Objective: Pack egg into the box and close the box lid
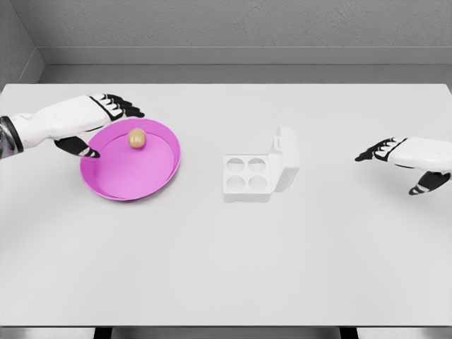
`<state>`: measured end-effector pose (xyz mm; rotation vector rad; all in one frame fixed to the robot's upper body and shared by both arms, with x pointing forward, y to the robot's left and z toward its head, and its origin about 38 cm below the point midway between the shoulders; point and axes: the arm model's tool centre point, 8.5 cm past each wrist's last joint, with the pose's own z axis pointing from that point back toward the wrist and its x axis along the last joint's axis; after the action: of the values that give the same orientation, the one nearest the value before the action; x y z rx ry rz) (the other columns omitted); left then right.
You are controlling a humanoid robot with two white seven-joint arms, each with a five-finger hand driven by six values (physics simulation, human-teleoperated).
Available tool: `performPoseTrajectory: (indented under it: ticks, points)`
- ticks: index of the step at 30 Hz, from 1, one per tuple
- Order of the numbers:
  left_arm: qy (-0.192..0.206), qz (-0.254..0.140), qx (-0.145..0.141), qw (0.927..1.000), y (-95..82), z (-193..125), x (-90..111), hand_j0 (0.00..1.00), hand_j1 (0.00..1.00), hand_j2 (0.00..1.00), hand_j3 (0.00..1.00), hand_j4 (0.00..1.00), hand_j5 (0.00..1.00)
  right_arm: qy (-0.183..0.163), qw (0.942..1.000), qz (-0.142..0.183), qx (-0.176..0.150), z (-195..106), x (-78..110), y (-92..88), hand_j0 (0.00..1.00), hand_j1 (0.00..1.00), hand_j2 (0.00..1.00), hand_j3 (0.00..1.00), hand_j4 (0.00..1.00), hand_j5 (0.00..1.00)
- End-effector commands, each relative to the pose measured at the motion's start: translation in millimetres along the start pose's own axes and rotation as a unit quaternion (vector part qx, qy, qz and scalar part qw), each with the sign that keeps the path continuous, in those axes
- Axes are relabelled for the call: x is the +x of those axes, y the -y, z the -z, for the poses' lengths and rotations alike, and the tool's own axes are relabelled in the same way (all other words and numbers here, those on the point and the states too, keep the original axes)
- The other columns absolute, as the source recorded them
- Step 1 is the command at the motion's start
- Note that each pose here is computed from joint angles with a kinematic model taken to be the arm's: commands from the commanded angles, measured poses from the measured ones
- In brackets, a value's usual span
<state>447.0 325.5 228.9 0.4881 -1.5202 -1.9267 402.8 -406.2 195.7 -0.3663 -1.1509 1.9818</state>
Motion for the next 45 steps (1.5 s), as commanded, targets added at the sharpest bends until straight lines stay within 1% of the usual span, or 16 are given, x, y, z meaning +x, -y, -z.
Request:
performPoseTrajectory:
  ticks: [1, 3, 6, 8, 10, 13, 15, 17, 19, 21, 24, 26, 27, 30, 33, 45]
  points:
    - [-0.001, -0.027, -0.051, 0.9983, 28.9, 14, -4, 1.00, 1.00, 1.00, 1.00, 1.00, 1.00, -0.001, 1.0000, 0.006, -0.005, 2, -1.6, -1.4, 1.00, 1.00, 1.00, 1.00, 1.00, 1.00]
    - [-0.013, -0.015, -0.112, 0.9936, 39.8, 12, -9, 1.00, 1.00, 1.00, 1.00, 1.00, 1.00, -0.002, 1.0000, 0.005, -0.005, 2, -2.3, 0.8, 1.00, 1.00, 1.00, 1.00, 1.00, 1.00]
    - [-0.014, 0.002, -0.101, 0.9947, 26.5, 23, -9, 1.00, 1.00, 1.00, 1.00, 1.00, 1.00, -0.002, 1.0000, 0.002, -0.007, 2, -2.1, 4.7, 1.00, 1.00, 1.00, 1.00, 1.00, 1.00]
    - [-0.007, 0.008, -0.089, 0.9960, 15.9, 32, -5, 1.00, 1.00, 1.00, 1.00, 1.00, 1.00, 0.008, 0.9998, 0.008, -0.018, 17, -0.5, 9.0, 1.00, 1.00, 1.00, 1.00, 1.00, 1.00]
    - [-0.004, 0.008, -0.086, 0.9962, 14.5, 35, -4, 1.00, 1.00, 1.00, 1.00, 1.00, 1.00, 0.007, 0.9997, 0.023, -0.011, 31, -6.5, 5.1, 1.00, 1.00, 1.00, 1.00, 1.00, 1.00]
    - [-0.007, -0.015, -0.089, 0.9959, 27.4, 48, -7, 1.00, 1.00, 1.00, 1.00, 1.00, 1.00, 0.007, 0.9995, 0.024, -0.021, 33, -6.6, 6.0, 1.00, 1.00, 1.00, 1.00, 1.00, 1.00]
    - [-0.012, -0.015, -0.089, 0.9958, 24.9, 47, -11, 0.95, 0.95, 0.95, 0.95, 0.95, 0.95, -0.008, 0.9982, 0.028, -0.052, 29, -15.9, 9.0, 1.00, 1.00, 1.00, 1.00, 1.00, 1.00]
    - [-0.019, -0.019, -0.090, 0.9956, 23.3, 46, -16, 0.95, 0.95, 0.95, 0.95, 0.95, 0.95, -0.032, 0.9987, -0.015, -0.036, 28, -21.4, 19.4, 1.00, 1.00, 1.00, 1.00, 1.00, 1.00]
    - [-0.035, -0.031, -0.093, 0.9946, 25.7, 44, -28, 0.94, 0.94, 0.94, 0.94, 0.94, 0.94, -0.026, 0.9990, -0.015, -0.032, 32, -18.1, 16.4, 1.00, 1.00, 1.00, 1.00, 1.00, 1.00]
    - [-0.035, -0.033, -0.094, 0.9944, 26.7, 45, -28, 0.94, 0.94, 0.94, 0.94, 0.94, 0.94, -0.020, 0.9993, -0.016, -0.026, 37, -14.7, 11.9, 1.00, 1.00, 1.00, 1.00, 1.00, 1.00]
    - [-0.034, -0.023, -0.099, 0.9942, 28.4, 53, -24, 0.93, 0.93, 0.93, 0.93, 0.93, 0.93, -0.015, 0.9992, -0.025, -0.028, 39, -11.8, 18.6, 1.00, 1.00, 1.00, 1.00, 1.00, 1.00]
    - [-0.033, -0.024, -0.096, 0.9946, 26.1, 54, -24, 0.81, 0.81, 0.81, 0.81, 0.81, 0.81, -0.014, 0.9991, -0.027, -0.029, 39, -11.0, 20.2, 1.00, 1.00, 1.00, 1.00, 1.00, 1.00]
    - [-0.033, -0.023, -0.094, 0.9948, 24.6, 54, -24, 0.80, 0.80, 0.80, 0.80, 0.80, 0.80, -0.015, 0.9991, -0.028, -0.027, 38, -11.3, 20.3, 1.00, 1.00, 1.00, 1.00, 1.00, 1.00]
    - [-0.035, -0.024, -0.096, 0.9945, 25.6, 53, -26, 0.81, 0.81, 0.81, 0.81, 0.81, 0.81, -0.015, 0.9992, -0.027, -0.027, 38, -11.6, 19.6, 1.00, 1.00, 1.00, 1.00, 1.00, 1.00]
    - [-0.042, -0.038, -0.101, 0.9932, 33.6, 54, -31, 0.81, 0.81, 0.81, 0.81, 0.81, 0.81, -0.008, 0.9988, -0.038, -0.030, 40, -6.2, 29.1, 1.00, 1.00, 1.00, 1.00, 1.00, 1.00]
    - [-0.032, -0.040, -0.096, 0.9940, 32.2, 65, -25, 0.82, 0.82, 0.82, 0.82, 0.82, 0.82, -0.010, 0.9991, -0.035, -0.024, 41, -7.8, 24.8, 1.00, 1.00, 1.00, 1.00, 1.00, 1.00]
